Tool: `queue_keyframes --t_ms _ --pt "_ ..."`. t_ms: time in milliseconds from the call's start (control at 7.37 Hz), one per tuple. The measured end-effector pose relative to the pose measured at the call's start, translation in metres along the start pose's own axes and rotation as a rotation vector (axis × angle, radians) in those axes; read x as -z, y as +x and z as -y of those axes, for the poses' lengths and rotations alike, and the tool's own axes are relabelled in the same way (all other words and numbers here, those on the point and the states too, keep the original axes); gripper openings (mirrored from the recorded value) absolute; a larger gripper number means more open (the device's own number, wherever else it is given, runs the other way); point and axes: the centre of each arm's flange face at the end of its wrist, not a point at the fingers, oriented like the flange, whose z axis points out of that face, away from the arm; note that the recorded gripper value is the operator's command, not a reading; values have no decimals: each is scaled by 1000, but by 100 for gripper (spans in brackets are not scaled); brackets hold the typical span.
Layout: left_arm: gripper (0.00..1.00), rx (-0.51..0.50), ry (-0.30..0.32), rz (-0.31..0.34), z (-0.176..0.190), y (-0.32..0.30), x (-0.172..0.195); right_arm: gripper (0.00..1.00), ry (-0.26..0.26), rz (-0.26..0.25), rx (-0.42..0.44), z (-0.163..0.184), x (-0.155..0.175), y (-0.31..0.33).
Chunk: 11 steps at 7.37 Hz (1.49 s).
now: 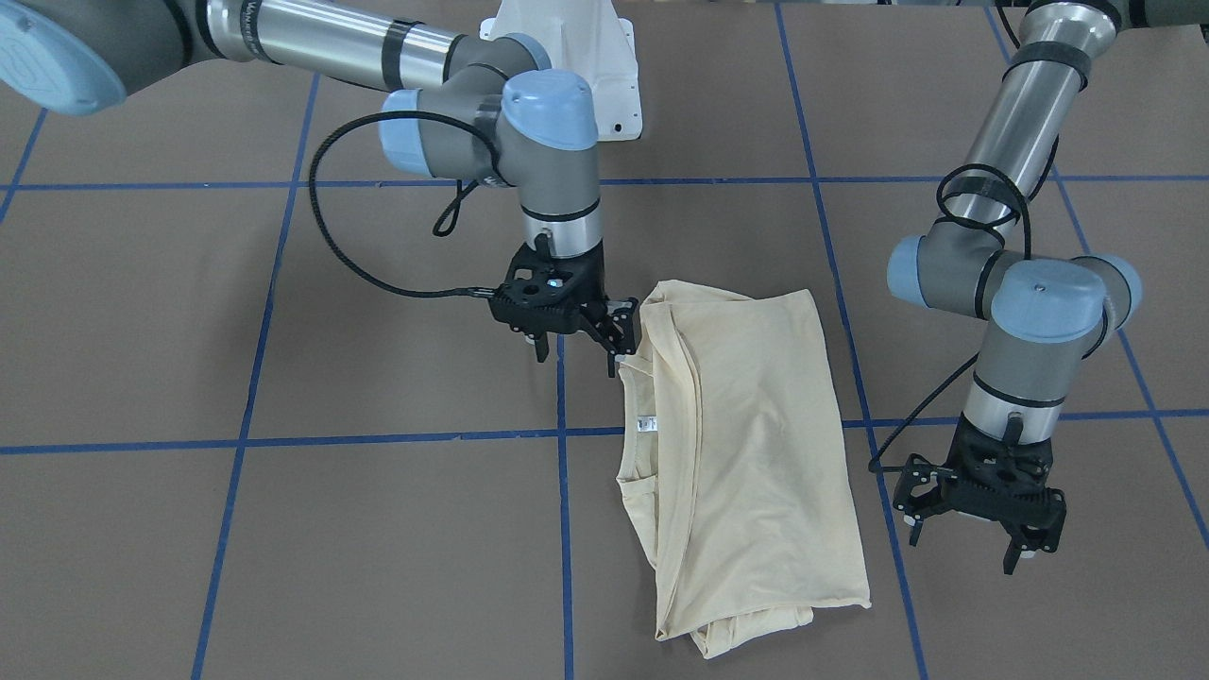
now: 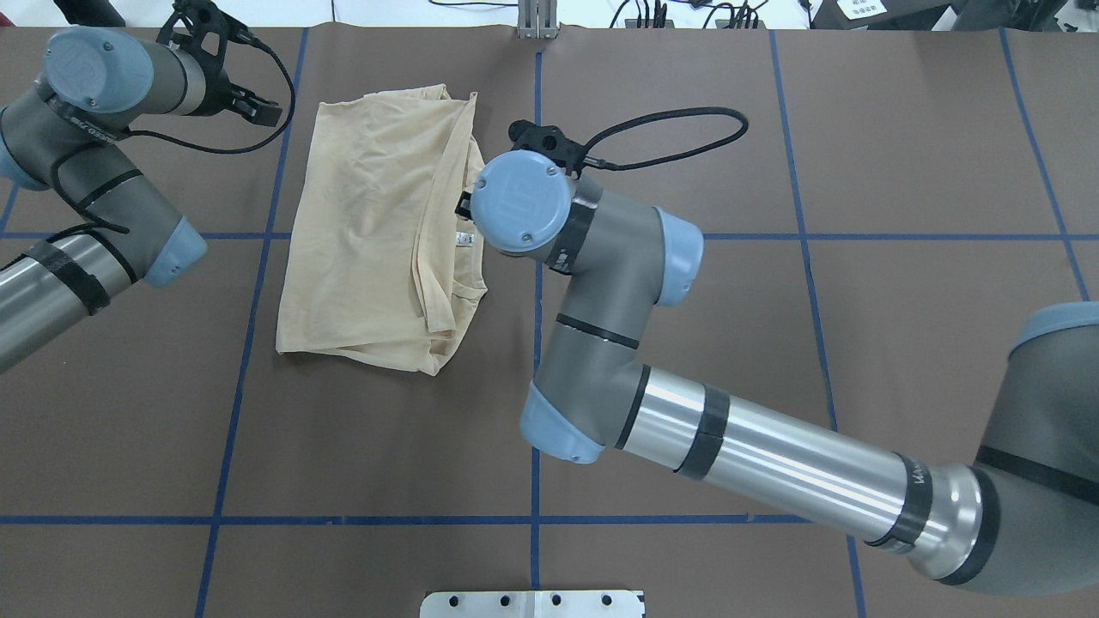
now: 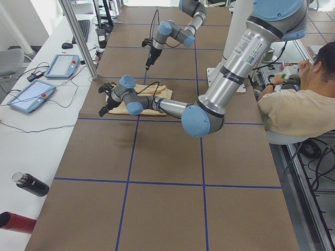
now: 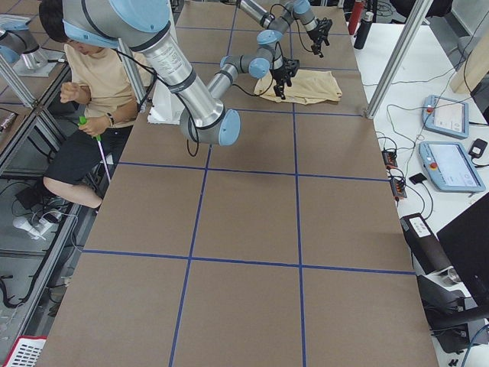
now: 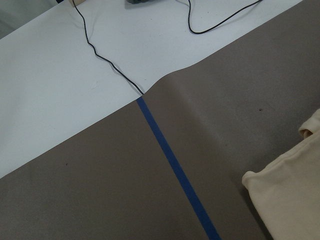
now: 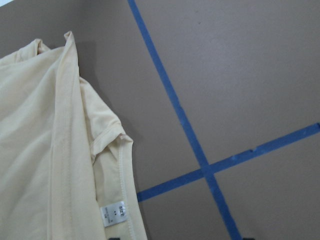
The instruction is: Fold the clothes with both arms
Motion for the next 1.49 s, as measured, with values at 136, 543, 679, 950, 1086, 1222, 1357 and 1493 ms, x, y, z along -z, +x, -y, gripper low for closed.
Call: queue_keyframes --t_ms 136,543,679,950,1086,1222,1357,1493 --pt "100 1 0 0 -4 -2 2 52 4 -16 8 -20 -9 -12" --pt "100 2 -4 2 -12 -5 3 52 14 -60 38 -54 -31 -26" --pt "100 2 -5 2 -15 -6 4 52 15 -71 46 -61 -36 -27" --pt "100 2 -6 3 -17 -7 4 52 16 -85 54 -69 -43 -25" --pt "100 2 -6 3 -17 -7 4 50 20 -90 57 -72 -46 -25" --pt "100 2 -7 3 -17 -7 4 49 23 -94 59 -74 -48 -25" --pt "100 2 -7 3 -18 -8 4 49 23 -96 60 -76 -49 -26" --pt "100 2 -7 3 -18 -8 4 48 23 -99 62 -78 -50 -26"
